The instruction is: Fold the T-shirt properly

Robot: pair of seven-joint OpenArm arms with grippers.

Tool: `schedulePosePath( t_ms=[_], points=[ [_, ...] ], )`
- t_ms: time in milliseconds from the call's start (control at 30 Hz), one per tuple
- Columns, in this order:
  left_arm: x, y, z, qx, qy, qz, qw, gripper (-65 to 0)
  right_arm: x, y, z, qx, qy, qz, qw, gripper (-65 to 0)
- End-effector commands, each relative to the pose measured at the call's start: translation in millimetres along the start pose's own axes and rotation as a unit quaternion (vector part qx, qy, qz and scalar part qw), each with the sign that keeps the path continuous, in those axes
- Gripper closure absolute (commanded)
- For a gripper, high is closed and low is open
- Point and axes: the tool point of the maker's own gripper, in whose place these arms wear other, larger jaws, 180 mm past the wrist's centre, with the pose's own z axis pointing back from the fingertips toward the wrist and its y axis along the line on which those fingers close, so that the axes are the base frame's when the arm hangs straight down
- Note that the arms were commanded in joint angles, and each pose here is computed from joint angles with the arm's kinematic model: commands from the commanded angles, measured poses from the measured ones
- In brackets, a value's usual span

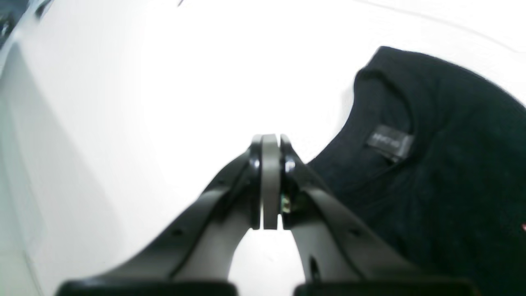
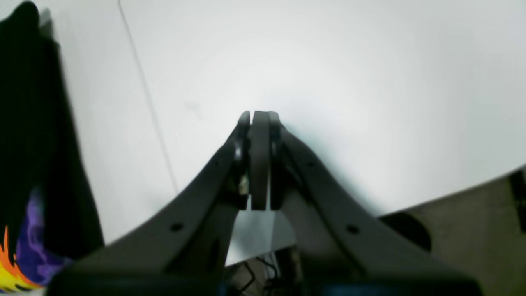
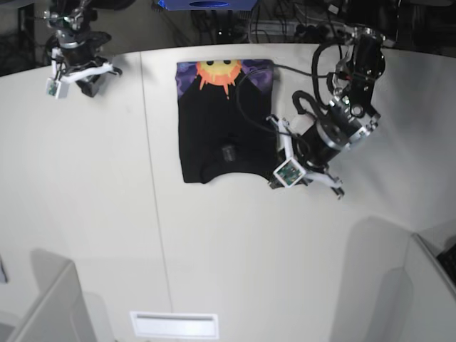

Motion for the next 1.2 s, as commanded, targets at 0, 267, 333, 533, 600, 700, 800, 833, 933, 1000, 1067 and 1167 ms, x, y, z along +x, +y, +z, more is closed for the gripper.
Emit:
schedulePosePath(
  t_ms=[0, 267, 333, 533, 600, 700, 800, 833, 933, 1000, 1067, 1167],
  points=[
    [8, -6, 7, -0.005, -0.037, 0.011, 0.999, 0.0, 8, -1, 7, 0.005, -0.013, 0.013, 0.9998, 0.0],
    [-54, -32, 54, 0.002, -0.042, 0.097, 0.994, 0.0, -7, -31, 14, -0.021, 0.026, 0.105, 0.9939, 0.0],
    [-65, -40, 64, 0.002, -0.043, 0.114, 0.993, 0.0, -4, -25, 15, -0.009, 0.010, 0.150, 0.9886, 0.0],
    [-75, -65, 103, 0.004, -0.086, 0.158, 0.984, 0.0, -15, -12, 37, 0.007, -0.034, 0.220, 0.9748, 0.0],
    [-85, -71, 112, 0.006, -0.087, 0.174, 0.981, 0.0, -25, -15, 43, 0.005, -0.020, 0.230, 0.9730, 0.0],
    [-107, -90, 124, -0.003, -0.066, 0.203, 0.977, 0.0, -44, -25, 53, -0.003, 0.018, 0.232, 0.9725, 0.0],
    [-133, -113, 138, -0.018, -0.026, 0.209, 0.977, 0.0, -69, -36, 68, -0.012, 0.074, 0.236, 0.9687, 0.0],
    [-141, -124, 144, -0.026, -0.011, 0.209, 0.978, 0.0, -80, -40, 75, -0.015, 0.098, 0.237, 0.9664, 0.0],
    [-156, -150, 165, -0.044, 0.013, 0.222, 0.974, 0.0, -102, -52, 88, -0.028, 0.159, 0.239, 0.9574, 0.0],
    [-165, -167, 179, -0.055, 0.031, 0.241, 0.968, 0.0, -111, -62, 93, -0.034, 0.193, 0.249, 0.9485, 0.0],
    [-176, -179, 189, -0.058, 0.053, 0.257, 0.963, 0.0, -121, -69, 97, -0.039, 0.225, 0.253, 0.9401, 0.0],
    [-202, -199, 201, -0.055, 0.093, 0.288, 0.951, 0.0, -151, -60, 97, -0.004, 0.271, 0.265, 0.9254, 0.0]
  ],
)
